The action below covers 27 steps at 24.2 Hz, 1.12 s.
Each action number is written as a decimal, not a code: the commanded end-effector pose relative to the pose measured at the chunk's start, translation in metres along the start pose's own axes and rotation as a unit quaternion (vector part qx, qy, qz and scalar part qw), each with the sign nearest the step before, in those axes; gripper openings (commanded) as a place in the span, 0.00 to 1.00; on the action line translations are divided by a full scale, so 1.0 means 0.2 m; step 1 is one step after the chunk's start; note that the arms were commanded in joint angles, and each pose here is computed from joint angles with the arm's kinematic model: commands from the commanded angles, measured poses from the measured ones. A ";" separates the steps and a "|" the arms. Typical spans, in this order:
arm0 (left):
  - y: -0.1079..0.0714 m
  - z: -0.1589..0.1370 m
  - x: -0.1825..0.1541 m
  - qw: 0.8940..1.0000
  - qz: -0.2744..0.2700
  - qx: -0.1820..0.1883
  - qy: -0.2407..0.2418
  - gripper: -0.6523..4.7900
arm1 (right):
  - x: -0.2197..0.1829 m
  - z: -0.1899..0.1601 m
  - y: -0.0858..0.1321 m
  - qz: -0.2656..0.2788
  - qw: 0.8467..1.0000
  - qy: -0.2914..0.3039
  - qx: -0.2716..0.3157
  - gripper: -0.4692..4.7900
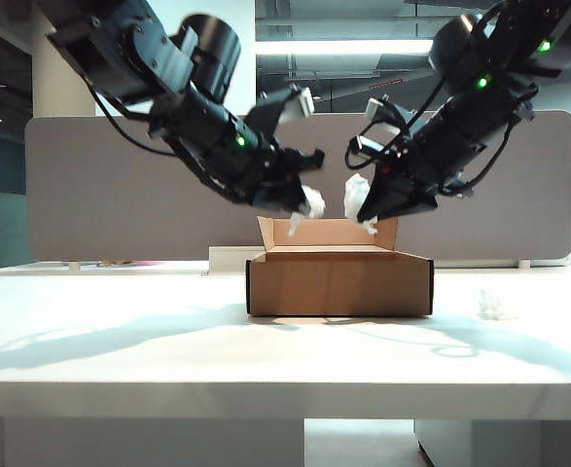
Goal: Pick up all the paper balls on the table and put them in the paper box.
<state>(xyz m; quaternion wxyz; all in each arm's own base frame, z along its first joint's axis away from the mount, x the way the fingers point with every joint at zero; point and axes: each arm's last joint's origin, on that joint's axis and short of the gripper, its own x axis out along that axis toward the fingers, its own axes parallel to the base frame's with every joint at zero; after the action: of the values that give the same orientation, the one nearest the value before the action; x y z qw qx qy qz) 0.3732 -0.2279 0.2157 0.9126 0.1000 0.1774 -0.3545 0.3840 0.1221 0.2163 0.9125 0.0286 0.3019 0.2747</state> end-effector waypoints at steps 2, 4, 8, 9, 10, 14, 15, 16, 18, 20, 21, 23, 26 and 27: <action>0.01 -0.02 0.03 1.000 -0.003 -0.001 0.002 0.64 | -0.01 0.01 0.01 -0.001 1.000 0.000 0.003 0.40; 0.01 -0.02 0.03 1.000 -0.001 -0.001 0.002 0.88 | -0.02 0.02 0.01 -0.001 1.000 -0.003 0.002 0.70; 0.01 0.05 -0.02 1.000 0.001 -0.025 -0.012 0.94 | -0.07 0.07 0.02 -0.003 1.000 -0.020 -0.006 0.89; 0.01 0.06 -0.04 1.000 0.000 -0.027 -0.012 0.94 | -0.09 0.08 0.02 -0.007 1.000 -0.022 -0.006 0.89; 0.01 0.08 -0.06 0.999 0.000 -0.032 -0.012 0.93 | -0.11 0.09 0.01 -0.024 0.999 -0.024 -0.007 0.89; -0.01 0.13 -0.16 0.999 -0.003 -0.036 0.011 0.80 | -0.27 0.09 -0.10 -0.154 0.988 0.007 0.011 0.88; -0.01 0.14 -0.17 0.999 -0.003 -0.037 0.014 0.80 | -0.29 0.08 -0.13 -0.162 0.986 0.022 0.020 0.88; -0.01 0.14 -0.18 0.999 -0.014 -0.038 0.020 0.80 | -0.31 0.04 -0.18 -0.174 0.982 0.059 0.040 0.88; -0.02 0.14 -0.19 0.999 -0.025 -0.040 0.025 0.80 | -0.32 0.00 -0.22 -0.180 0.978 0.092 0.054 0.88; -0.02 0.14 -0.19 0.998 -0.031 -0.041 0.027 0.80 | -0.32 -0.04 -0.25 -0.185 0.974 0.115 0.067 0.88; -0.02 0.14 -0.19 0.998 -0.031 -0.053 0.029 0.80 | -0.31 -0.06 -0.26 -0.185 0.972 0.128 0.071 0.88; -0.02 0.13 -0.19 0.997 -0.031 -0.059 0.031 0.80 | -0.29 -0.07 -0.27 -0.184 0.971 0.135 0.073 0.89; -0.02 0.13 -0.19 0.997 -0.031 -0.061 0.036 0.80 | -0.25 -0.10 -0.27 -0.183 0.969 0.149 0.075 0.89; -0.02 0.12 -0.19 0.997 -0.032 -0.063 0.045 0.80 | -0.23 -0.13 -0.28 -0.182 0.967 0.162 0.078 0.89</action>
<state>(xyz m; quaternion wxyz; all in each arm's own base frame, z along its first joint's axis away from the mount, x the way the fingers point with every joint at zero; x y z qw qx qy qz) 0.3520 -0.2156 0.2497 0.8980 0.0536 0.2422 -0.3635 0.3655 0.0466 0.2099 0.8829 0.0018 0.4628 0.0792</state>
